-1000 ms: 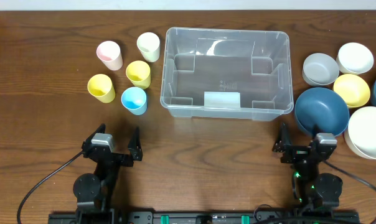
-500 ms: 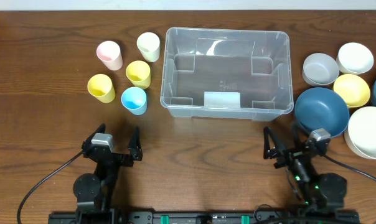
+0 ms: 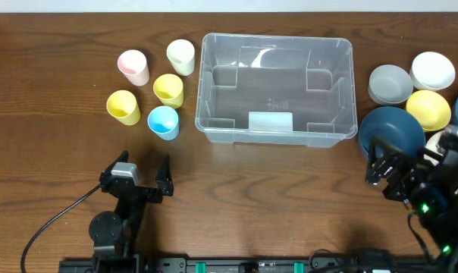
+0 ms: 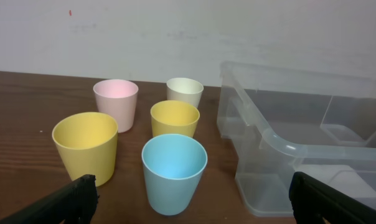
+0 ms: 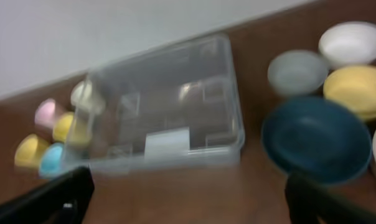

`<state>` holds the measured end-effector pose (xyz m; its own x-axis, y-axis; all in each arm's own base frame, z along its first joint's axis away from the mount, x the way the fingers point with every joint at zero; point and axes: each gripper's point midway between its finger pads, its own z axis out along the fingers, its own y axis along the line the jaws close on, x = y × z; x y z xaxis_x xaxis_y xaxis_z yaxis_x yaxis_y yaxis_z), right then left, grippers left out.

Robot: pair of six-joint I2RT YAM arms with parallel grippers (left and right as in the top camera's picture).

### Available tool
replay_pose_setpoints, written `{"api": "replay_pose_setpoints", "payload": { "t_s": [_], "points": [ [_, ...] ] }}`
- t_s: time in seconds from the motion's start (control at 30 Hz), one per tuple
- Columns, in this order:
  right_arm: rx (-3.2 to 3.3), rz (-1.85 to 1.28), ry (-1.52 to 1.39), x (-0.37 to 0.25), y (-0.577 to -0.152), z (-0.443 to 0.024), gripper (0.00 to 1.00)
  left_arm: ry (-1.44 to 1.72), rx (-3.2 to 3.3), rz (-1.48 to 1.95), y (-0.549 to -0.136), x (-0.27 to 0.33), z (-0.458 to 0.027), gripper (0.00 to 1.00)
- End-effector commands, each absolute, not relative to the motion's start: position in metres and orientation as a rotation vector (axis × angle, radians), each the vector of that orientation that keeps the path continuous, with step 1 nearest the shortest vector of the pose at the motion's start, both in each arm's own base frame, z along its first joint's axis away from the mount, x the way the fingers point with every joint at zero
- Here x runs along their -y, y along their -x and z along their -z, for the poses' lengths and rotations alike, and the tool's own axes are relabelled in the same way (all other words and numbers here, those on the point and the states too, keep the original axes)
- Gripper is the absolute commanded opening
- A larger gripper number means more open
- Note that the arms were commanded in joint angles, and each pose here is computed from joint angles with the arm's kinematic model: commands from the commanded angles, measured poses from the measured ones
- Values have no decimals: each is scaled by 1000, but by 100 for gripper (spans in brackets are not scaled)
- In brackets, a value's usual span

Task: Pack container
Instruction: 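Move the right gripper to the dark teal bowl on the right, then grasp the rim of the dark teal bowl with the right gripper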

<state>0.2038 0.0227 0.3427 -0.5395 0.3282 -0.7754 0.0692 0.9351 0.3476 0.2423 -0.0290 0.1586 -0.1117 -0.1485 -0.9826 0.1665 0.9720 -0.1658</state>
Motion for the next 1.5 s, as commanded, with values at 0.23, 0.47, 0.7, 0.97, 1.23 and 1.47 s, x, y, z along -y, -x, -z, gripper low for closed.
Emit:
{"api": "replay_pose_setpoints", "payload": {
  "t_s": [0.23,0.47,0.7,0.97,1.23,1.47],
  "points": [
    [-2142,-151,-743,33,-224,-332,99,-3,-1707,276,-242,29,-143,98],
    [-2164,-76,-1146,84,-228,-295,99,-3,-1707,276,-242,29,-143,98],
    [-2199,-5,-1346,111,-224,-268,99,-3,-1707,276,-242,29,-143,98],
    [-2372,-45,-1566,124,-233,-198,97,-3,-1707,276,-242,29,-143,98],
    [-2449,-112,-1661,120,-243,-137,97,-3,-1707,276,-242,29,-143,98],
    [-2401,-115,-1726,120,-241,-92,98,-3,-1707,276,-242,29,-143,98]
  ]
}}
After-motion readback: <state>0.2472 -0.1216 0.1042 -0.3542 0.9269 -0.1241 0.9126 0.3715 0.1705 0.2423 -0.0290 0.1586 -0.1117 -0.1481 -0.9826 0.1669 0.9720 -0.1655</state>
